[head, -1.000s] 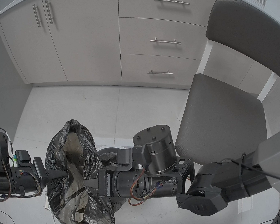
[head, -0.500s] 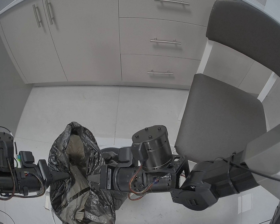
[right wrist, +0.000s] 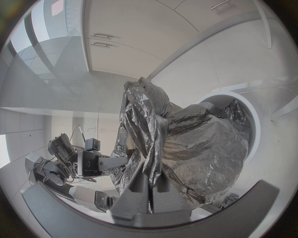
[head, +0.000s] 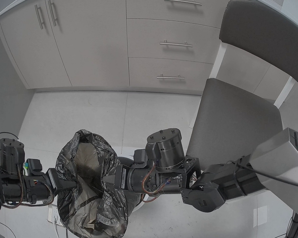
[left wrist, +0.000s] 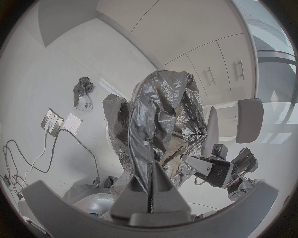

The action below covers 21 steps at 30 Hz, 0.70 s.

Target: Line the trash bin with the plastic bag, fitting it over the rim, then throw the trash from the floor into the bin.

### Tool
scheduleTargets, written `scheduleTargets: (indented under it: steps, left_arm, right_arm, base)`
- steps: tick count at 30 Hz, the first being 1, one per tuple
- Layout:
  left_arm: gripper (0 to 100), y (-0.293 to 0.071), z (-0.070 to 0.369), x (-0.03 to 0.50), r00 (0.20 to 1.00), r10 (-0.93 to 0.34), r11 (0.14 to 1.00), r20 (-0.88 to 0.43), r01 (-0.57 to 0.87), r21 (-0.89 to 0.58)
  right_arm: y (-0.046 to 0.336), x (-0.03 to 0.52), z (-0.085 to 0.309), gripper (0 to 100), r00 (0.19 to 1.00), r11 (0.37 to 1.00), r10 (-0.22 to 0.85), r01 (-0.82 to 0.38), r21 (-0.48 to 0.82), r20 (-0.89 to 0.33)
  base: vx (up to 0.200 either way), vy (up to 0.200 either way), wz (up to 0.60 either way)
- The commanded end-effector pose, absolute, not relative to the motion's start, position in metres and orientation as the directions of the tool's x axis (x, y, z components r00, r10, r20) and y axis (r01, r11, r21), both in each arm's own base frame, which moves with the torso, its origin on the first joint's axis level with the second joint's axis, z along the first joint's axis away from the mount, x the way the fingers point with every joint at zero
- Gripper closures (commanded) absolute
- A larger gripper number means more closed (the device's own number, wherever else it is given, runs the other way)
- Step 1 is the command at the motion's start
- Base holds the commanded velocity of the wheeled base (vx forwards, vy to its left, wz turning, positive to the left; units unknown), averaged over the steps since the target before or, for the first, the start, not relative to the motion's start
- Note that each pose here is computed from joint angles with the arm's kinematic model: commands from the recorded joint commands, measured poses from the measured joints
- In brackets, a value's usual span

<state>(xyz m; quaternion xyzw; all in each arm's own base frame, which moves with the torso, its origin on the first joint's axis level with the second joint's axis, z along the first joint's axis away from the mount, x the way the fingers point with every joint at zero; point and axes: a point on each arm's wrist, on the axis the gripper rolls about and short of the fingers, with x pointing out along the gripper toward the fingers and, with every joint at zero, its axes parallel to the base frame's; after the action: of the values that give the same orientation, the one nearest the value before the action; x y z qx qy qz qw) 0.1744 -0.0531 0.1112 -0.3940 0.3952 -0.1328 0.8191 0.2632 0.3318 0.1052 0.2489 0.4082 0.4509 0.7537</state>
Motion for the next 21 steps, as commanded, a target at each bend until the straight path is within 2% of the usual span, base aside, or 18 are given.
scheduleTargets:
  steps: [1,5,9,12,21]
  left_arm:
    - [100,-0.056,0.098,0.19,0.637,-0.52,0.663,-0.57,-0.12,-0.739]
    - [100,-0.059,0.091,0.201,0.641,-0.518,0.666,-0.567,-0.114,-0.737]
    - [100,-0.063,0.08,0.216,0.665,-0.481,0.708,-0.571,-0.089,-0.7]
    - [100,-0.071,0.076,0.234,0.701,-0.46,0.728,-0.544,-0.053,-0.683]
    - [100,-0.105,0.069,0.262,0.69,-0.487,0.74,-0.536,0.0,-0.672]
  right_arm:
    - [0.33,0.278,0.095,100,0.296,0.499,0.866,-0.457,0.736,-0.404]
    - [0.327,0.286,0.092,100,0.316,0.514,0.857,-0.459,0.725,-0.407]
    - [0.321,0.294,0.083,100,0.334,0.54,0.841,-0.478,0.693,-0.426]
    - [0.314,0.306,0.079,100,0.383,0.577,0.815,-0.46,0.675,-0.436]
    - [0.291,0.329,0.077,100,0.445,0.617,0.781,-0.442,0.651,-0.439]
  base:
    - [0.0,0.0,0.0]
    - [0.0,0.0,0.0]
    - [0.0,0.0,0.0]
    - [0.0,0.0,0.0]
    - [0.0,0.0,0.0]
